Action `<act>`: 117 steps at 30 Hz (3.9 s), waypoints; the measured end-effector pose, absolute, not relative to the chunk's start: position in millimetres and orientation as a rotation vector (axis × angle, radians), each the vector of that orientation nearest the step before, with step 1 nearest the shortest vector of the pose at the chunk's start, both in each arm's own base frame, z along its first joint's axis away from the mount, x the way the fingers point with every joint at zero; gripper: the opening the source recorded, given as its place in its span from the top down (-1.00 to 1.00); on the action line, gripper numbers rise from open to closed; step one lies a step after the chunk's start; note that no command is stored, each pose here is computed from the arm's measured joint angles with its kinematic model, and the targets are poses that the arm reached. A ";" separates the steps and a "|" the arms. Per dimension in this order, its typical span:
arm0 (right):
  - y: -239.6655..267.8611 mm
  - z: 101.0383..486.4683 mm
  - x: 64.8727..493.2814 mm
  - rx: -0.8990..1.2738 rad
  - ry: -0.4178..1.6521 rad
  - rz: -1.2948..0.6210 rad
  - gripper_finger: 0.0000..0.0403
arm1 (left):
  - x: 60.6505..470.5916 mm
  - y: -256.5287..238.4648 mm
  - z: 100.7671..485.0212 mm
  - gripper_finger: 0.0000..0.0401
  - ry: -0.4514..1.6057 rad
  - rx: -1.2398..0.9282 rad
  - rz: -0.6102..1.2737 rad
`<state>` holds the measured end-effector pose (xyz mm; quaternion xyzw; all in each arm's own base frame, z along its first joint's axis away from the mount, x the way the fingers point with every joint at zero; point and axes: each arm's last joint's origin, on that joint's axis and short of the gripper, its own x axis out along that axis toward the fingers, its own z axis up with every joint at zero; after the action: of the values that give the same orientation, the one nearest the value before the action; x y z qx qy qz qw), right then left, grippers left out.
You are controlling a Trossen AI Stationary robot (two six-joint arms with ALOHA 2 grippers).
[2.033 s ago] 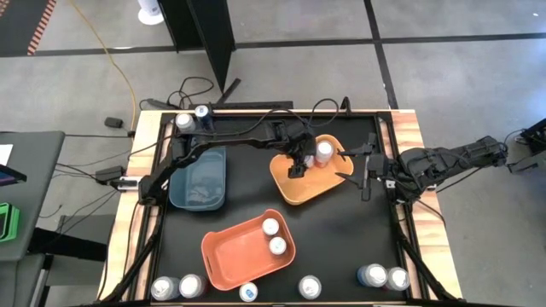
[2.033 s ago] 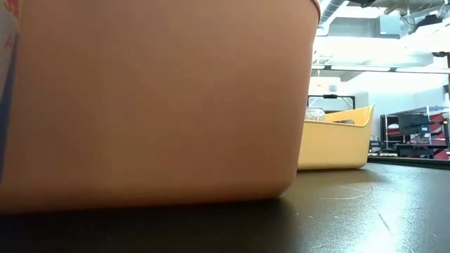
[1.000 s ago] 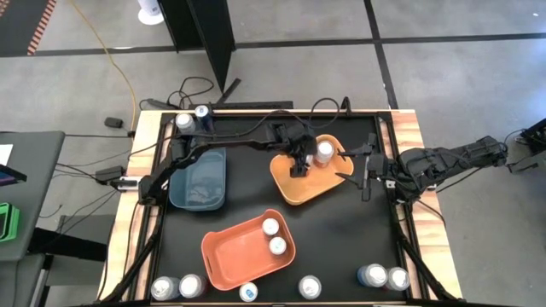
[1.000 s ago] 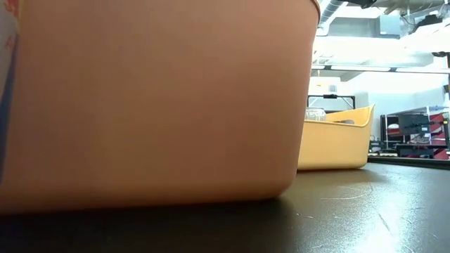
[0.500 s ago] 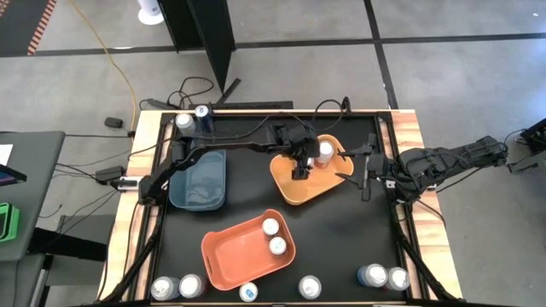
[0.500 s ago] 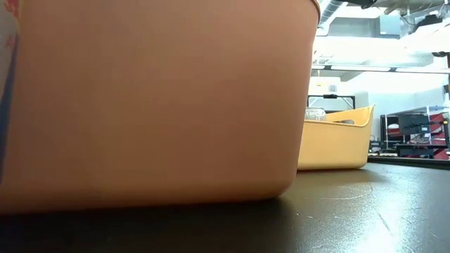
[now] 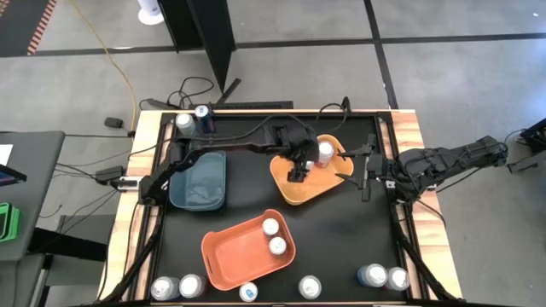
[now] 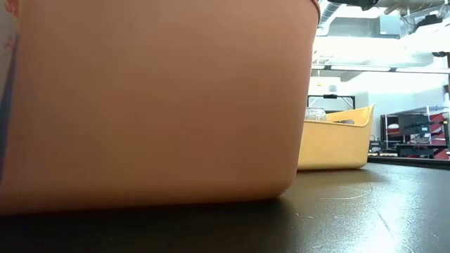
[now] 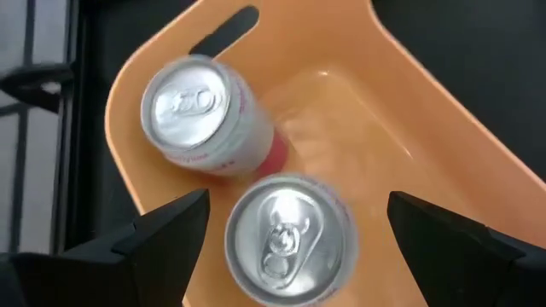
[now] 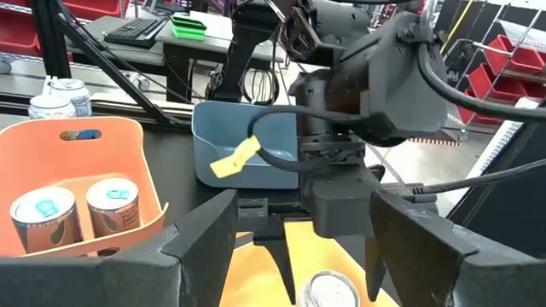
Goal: Sort soda cans
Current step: Put the blue soda can into the orange bin
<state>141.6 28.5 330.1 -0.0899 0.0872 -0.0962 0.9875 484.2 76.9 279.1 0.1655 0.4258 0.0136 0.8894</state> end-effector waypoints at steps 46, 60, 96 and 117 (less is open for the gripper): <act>28.9 325.0 142.5 -0.157 0.220 -0.194 -0.40 | 206.6 281.1 347.5 -0.77 1.331 -0.440 0.764; 28.9 324.9 142.5 -0.152 0.220 -0.195 -0.40 | 181.6 300.1 300.0 -0.77 1.444 -0.477 0.756; 28.9 324.6 142.5 -0.141 0.221 -0.196 -0.40 | 172.2 307.8 249.2 -0.77 1.410 -0.523 0.716; 27.5 324.6 142.8 -0.141 0.222 -0.206 -0.40 | 170.7 308.0 247.2 -0.30 1.404 -0.519 0.675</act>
<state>142.8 27.5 324.6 -0.0700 0.1104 -0.1023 0.9861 170.7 308.0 247.2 -0.2314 0.6257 0.3009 0.6815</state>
